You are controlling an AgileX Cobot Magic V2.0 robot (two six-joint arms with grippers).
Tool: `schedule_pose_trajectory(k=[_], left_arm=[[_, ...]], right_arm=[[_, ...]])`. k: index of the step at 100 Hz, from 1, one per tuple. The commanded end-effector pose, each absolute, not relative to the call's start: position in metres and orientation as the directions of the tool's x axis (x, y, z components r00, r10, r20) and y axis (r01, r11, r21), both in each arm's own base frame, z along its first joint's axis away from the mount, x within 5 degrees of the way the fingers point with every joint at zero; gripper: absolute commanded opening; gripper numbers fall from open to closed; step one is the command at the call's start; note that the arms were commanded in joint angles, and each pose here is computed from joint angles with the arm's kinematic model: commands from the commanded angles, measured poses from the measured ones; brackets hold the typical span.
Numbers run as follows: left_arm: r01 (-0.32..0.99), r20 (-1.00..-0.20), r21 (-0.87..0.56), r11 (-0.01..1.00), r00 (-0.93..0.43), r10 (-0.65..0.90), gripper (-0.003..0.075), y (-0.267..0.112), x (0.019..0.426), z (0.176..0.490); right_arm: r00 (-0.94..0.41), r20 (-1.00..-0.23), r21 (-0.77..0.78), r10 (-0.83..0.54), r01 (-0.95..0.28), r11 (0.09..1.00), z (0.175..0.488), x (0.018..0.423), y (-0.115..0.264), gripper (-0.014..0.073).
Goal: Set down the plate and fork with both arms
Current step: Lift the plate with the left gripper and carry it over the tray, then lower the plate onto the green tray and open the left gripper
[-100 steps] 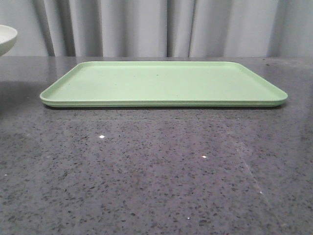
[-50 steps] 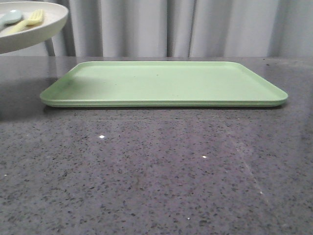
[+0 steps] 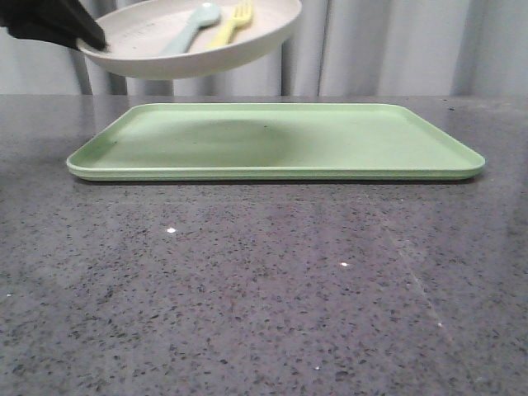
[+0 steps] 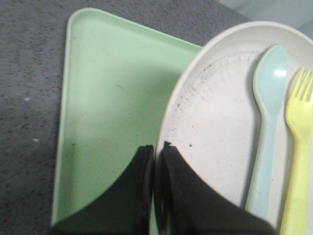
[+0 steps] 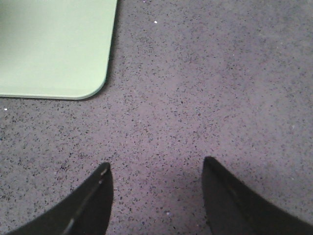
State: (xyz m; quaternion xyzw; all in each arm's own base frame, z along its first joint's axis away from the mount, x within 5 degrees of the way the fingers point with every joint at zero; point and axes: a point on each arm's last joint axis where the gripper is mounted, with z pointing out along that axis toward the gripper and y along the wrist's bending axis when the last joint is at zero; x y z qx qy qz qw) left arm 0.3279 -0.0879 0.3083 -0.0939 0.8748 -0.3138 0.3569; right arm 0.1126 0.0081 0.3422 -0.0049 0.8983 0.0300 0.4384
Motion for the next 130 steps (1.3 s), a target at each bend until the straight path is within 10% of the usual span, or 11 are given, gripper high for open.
schedule_pose_trajectory(k=[1,130], left_arm=[[0.085,-0.602,-0.646,0.759,-0.667,-0.438,-0.0021,-0.105,0.336,0.331],[0.007,-0.564,-0.629,0.778,-0.692,-0.450,-0.0021,-0.148,0.364,0.282]], right_arm=[[-0.540,-0.841,0.046,0.017,-0.039,0.998,0.357,0.117,0.008,0.0420],[-0.540,-0.841,0.046,0.017,-0.039,0.998,0.357,0.117,0.008,0.0420]])
